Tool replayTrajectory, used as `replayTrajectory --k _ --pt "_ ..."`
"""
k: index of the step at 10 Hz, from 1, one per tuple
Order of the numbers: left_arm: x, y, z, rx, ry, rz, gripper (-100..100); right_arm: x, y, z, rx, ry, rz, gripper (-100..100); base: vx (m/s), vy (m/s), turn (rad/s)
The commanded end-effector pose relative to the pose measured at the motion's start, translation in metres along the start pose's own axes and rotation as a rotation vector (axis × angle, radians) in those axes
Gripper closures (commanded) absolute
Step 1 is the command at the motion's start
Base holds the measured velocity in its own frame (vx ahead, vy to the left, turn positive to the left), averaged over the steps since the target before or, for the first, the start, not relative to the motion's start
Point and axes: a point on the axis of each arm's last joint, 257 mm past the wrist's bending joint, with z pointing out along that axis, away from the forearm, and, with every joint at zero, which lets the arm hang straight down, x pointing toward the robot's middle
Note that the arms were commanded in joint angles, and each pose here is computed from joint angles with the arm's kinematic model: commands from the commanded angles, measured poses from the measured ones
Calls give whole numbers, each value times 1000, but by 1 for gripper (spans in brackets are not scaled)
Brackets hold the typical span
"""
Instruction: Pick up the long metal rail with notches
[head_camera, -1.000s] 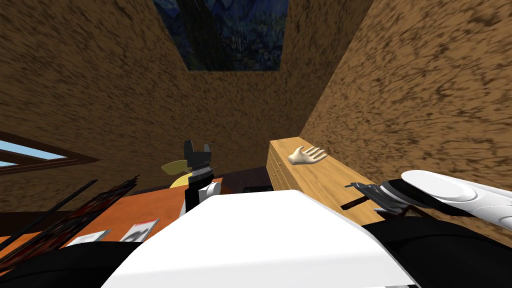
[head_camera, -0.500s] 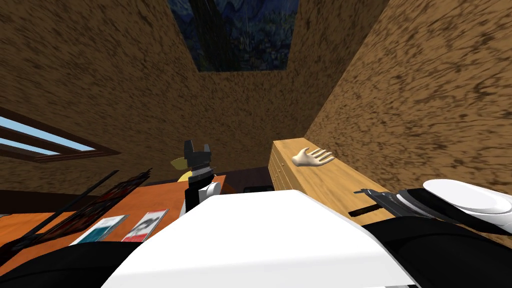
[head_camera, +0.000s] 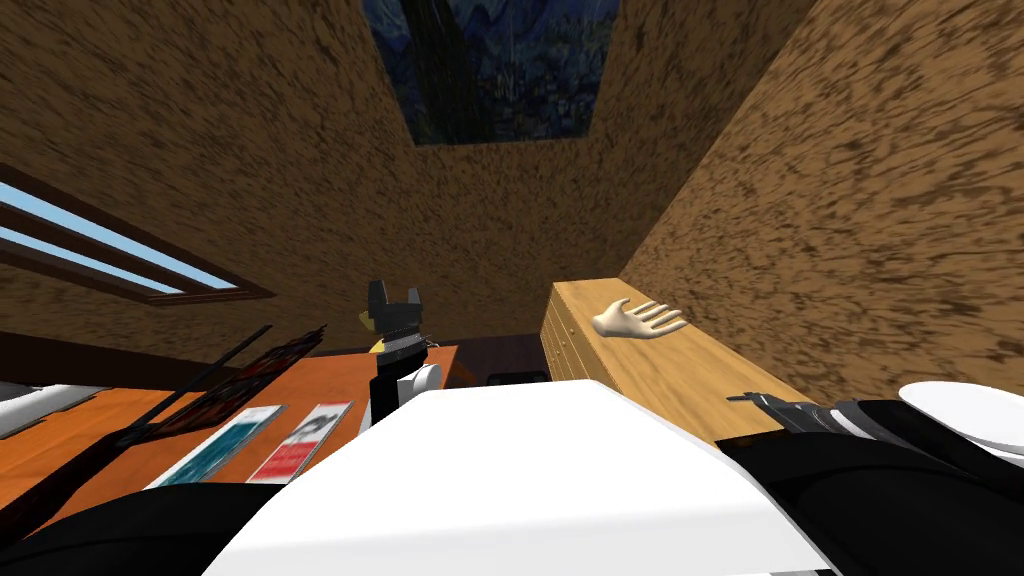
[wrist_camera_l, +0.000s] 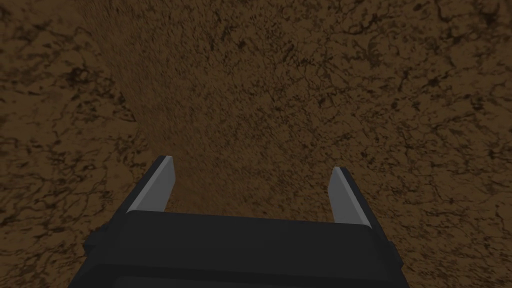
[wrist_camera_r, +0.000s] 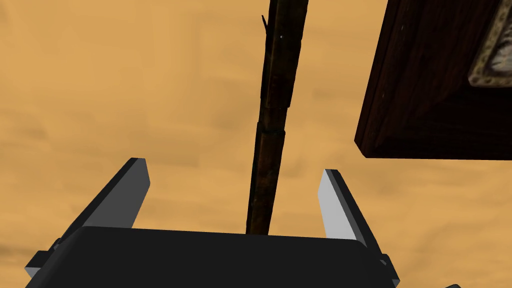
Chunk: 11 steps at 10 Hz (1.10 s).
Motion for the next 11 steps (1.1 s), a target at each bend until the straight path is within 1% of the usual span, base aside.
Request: replayTrajectory --k 1,2,3,4,5,6,7,8,9,11 --pt "0 0 0 0 0 0 0 4 13 3 -1 1 18 -100 -8 22 105" --pt "0 0 0 0 0 0 0 5 27 5 3 0 35 -100 -9 31 185" --pt "0 0 0 0 0 0 0 7 33 5 -2 0 47 -100 -6 24 106" --pt "0 0 0 0 0 0 0 7 46 7 3 -1 55 -100 -6 33 168" --pt "0 0 0 0 0 0 0 8 54 8 -3 0 75 -100 -4 24 99" --pt "0 0 0 0 0 0 0 8 69 10 0 -1 89 -100 -5 37 201" --pt "0 0 0 0 0 0 0 8 74 10 -5 -1 103 -100 -4 25 94" --pt "0 0 0 0 0 0 0 7 85 13 2 -2 104 -100 -6 28 169" --pt "0 0 0 0 0 0 0 7 93 13 -5 -3 127 -100 -6 21 100" --pt "0 0 0 0 0 0 0 6 92 13 -5 -2 125 -100 -1 3 -6"
